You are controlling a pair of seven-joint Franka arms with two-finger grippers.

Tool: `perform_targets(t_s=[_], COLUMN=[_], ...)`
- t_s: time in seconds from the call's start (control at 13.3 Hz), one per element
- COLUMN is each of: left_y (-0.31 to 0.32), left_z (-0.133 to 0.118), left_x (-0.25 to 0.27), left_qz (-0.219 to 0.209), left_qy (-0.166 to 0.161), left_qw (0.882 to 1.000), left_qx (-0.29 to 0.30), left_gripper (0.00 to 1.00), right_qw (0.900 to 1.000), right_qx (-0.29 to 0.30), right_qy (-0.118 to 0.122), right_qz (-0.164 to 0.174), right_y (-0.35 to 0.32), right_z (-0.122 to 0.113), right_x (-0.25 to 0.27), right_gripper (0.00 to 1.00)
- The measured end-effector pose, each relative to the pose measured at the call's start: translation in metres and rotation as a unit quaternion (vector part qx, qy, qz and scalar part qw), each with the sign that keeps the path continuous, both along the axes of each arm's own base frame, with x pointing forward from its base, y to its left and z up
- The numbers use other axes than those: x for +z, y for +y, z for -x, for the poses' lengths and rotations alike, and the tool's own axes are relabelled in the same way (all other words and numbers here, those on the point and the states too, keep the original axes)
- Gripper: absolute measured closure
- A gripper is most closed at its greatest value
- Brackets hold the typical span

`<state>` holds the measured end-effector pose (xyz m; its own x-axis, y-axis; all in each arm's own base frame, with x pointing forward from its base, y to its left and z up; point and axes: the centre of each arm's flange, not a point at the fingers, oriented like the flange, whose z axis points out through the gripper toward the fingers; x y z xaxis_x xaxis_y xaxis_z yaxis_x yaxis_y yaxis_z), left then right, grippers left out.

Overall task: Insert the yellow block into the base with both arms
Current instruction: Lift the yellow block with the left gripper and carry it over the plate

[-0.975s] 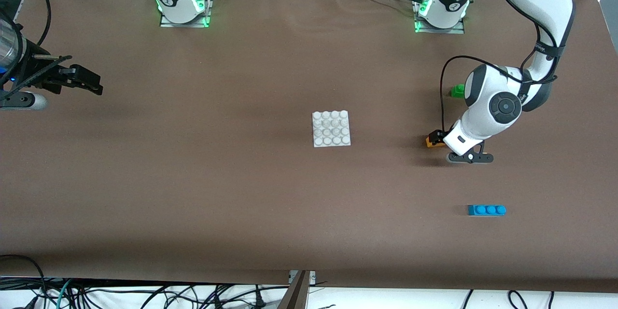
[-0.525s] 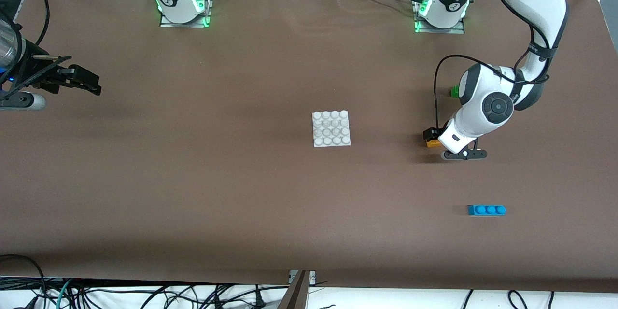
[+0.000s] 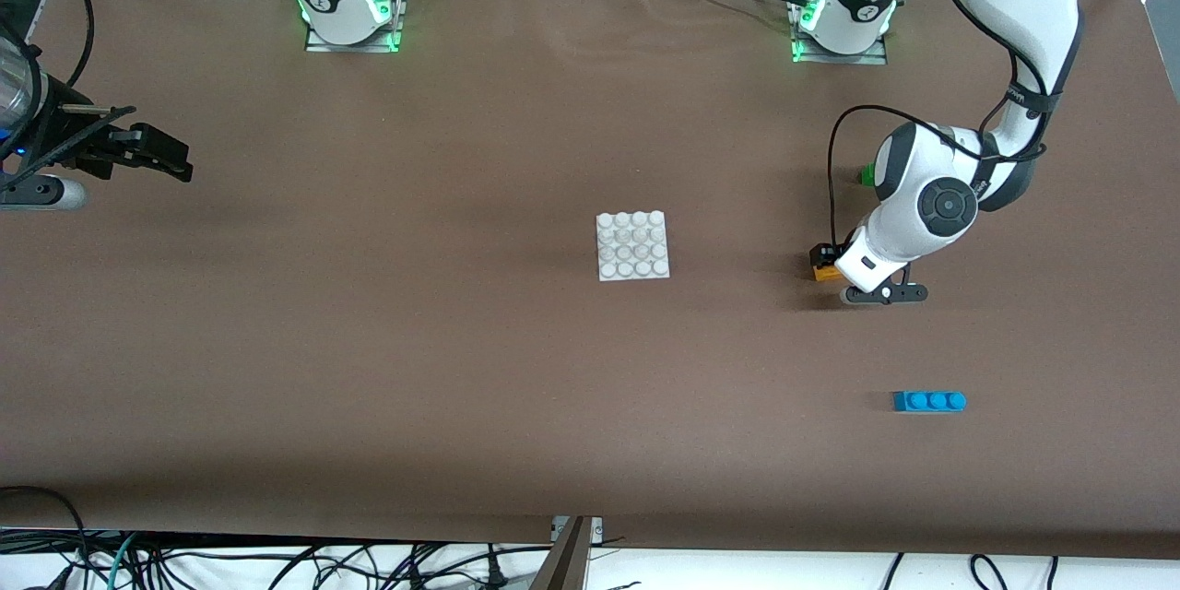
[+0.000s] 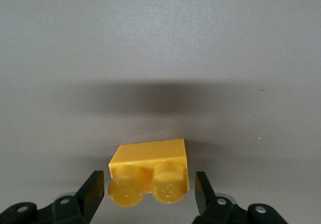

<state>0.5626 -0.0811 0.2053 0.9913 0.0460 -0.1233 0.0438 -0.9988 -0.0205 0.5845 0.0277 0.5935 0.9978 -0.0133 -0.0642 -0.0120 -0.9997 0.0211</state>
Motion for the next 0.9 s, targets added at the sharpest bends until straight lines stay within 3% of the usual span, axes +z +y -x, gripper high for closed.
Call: perform_targets(t_s=[0.15, 0.67, 0.9], left_y=[-0.001, -0.005, -0.009], left_z=[0.0, -0.002, -0.019], left_x=[0.001, 0.007, 0.041], left_qz=[0.0, 0.001, -0.004], left_qy=[-0.001, 0.004, 0.018], left_qw=[1.0, 1.0, 1.0], left_qx=[0.0, -0.004, -0.005], left_gripper=[0.38, 0.38, 0.38], right_qw=[1.0, 1.0, 1.0], right_qx=[-0.001, -0.002, 0.009], right_qy=[-0.001, -0.003, -0.004], right_qz=[0.0, 0.0, -0.001], right_y=[-0.001, -0.002, 0.01], right_z=[0.0, 0.0, 0.0], right_x=[0.001, 0.003, 0.003], right_gripper=[0.0, 0.0, 0.0])
